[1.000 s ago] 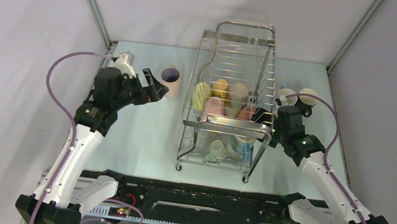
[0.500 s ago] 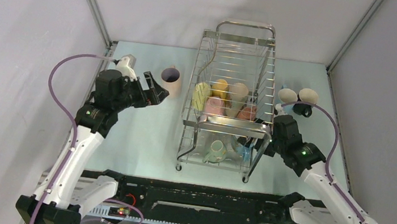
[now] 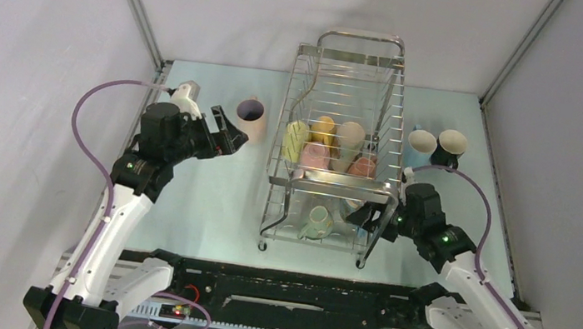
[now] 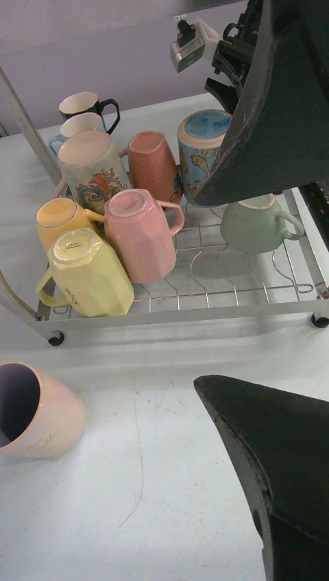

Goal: Unload the cups from the dish rack
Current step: Unload the cup from the dish rack.

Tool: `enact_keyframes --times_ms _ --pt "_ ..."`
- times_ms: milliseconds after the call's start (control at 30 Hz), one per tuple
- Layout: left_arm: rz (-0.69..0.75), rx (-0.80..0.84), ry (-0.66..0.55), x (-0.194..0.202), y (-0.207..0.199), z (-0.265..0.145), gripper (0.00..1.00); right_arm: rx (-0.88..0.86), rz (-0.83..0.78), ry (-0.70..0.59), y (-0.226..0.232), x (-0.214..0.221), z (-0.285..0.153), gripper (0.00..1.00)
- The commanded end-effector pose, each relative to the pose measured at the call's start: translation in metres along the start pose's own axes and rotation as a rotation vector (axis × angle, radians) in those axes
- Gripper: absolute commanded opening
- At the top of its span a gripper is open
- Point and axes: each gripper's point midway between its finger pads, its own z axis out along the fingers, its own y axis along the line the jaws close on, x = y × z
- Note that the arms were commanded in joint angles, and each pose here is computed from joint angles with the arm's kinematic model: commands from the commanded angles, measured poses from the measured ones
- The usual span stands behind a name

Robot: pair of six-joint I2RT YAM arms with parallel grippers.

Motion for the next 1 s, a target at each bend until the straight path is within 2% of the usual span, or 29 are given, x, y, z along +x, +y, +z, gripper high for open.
enact_keyframes --times_ms 0,433,967 --pt "0.017 0.019 0.016 0.0082 0.0003 0.0031 1.00 -0.154 -0.015 -0.044 0.0204 -0.0077 -0.0043 0.74" --pt "0.008 0.014 0.032 0.0125 0.0026 0.0066 1.00 -0.374 -0.005 -0.096 0.0233 -0.0048 -0.0044 0.72" --pt "0.009 0.010 0.050 0.0179 0.0041 0.0100 1.00 -0.444 -0.065 -0.138 0.0184 -0.0022 0.0010 0.63"
